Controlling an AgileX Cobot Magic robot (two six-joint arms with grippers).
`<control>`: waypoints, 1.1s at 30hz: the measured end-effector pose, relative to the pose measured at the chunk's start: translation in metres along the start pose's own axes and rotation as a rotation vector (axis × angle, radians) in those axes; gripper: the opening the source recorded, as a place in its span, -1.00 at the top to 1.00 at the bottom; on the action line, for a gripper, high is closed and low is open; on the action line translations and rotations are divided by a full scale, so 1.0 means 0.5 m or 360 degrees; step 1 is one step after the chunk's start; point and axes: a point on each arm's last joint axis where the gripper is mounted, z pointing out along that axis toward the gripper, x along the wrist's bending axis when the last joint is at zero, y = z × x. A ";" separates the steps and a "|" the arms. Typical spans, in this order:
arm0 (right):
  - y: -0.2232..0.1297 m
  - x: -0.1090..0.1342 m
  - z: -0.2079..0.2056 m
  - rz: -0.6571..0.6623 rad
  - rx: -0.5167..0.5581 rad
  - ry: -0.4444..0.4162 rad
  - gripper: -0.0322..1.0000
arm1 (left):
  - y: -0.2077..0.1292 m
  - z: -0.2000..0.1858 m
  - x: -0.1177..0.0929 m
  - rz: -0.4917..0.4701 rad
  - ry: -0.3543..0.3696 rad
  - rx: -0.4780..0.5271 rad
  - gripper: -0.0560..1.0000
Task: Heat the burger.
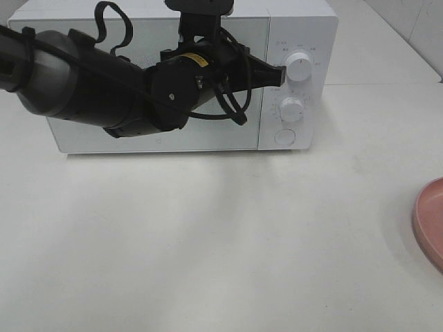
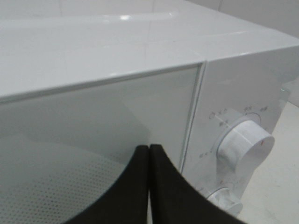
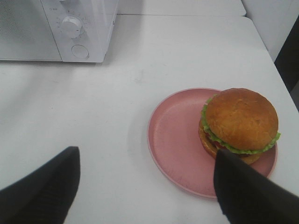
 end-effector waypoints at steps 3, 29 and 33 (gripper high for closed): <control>0.000 0.000 0.000 0.0000 0.0000 0.0000 -0.54 | 0.001 0.001 -0.003 -0.0003 -0.0014 0.0022 0.89; 0.000 0.000 0.000 0.0000 0.0000 0.0000 -0.54 | 0.015 -0.086 -0.036 0.0133 -0.0349 0.0546 0.42; 0.000 0.000 0.000 0.0000 0.0000 0.0000 -0.54 | -0.002 -0.113 -0.050 0.0113 -0.0513 0.0815 -0.42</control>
